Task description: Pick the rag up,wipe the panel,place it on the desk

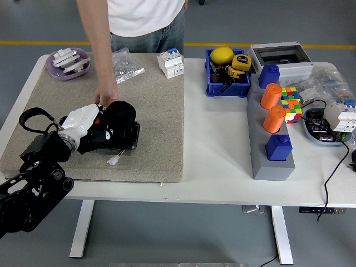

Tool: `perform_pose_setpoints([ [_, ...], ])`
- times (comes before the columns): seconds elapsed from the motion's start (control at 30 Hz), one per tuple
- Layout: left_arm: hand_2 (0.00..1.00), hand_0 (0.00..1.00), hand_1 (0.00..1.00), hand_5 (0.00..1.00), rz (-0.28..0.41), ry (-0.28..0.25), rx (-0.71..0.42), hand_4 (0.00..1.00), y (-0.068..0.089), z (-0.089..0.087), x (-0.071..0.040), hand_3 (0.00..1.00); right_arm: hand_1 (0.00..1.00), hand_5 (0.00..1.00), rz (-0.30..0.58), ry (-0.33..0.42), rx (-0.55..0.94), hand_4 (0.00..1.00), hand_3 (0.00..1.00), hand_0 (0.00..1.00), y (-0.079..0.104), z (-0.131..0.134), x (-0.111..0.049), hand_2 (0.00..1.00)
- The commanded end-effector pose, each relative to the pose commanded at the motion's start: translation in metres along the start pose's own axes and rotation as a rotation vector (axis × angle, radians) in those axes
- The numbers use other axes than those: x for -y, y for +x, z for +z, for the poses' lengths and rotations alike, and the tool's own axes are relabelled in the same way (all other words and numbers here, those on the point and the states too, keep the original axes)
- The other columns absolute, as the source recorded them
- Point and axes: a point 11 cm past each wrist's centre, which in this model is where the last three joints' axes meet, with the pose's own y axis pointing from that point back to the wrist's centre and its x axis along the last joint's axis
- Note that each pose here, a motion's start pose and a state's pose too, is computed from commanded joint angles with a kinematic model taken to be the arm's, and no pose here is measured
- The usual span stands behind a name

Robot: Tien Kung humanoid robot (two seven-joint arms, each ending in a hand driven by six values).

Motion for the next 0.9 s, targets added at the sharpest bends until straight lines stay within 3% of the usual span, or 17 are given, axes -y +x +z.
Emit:
perform_pose_setpoints([
  [0.4,0.548,0.250,0.304,0.002,0.035,0.094,0.029,0.086,0.018,-0.038,-0.001,0.460,0.662,0.620,0.002,0.002,-0.005,0.998,0.709,0.734,0.001,0.000,0.000,0.694],
  [0.9,0.542,0.248,0.305,0.002,0.080,0.188,0.049,0.088,0.038,-0.072,-0.002,0.461,0.662,0.627,0.001,0.005,-0.009,0.998,0.718,0.736,0.000,-0.001,0.000,0.694],
])
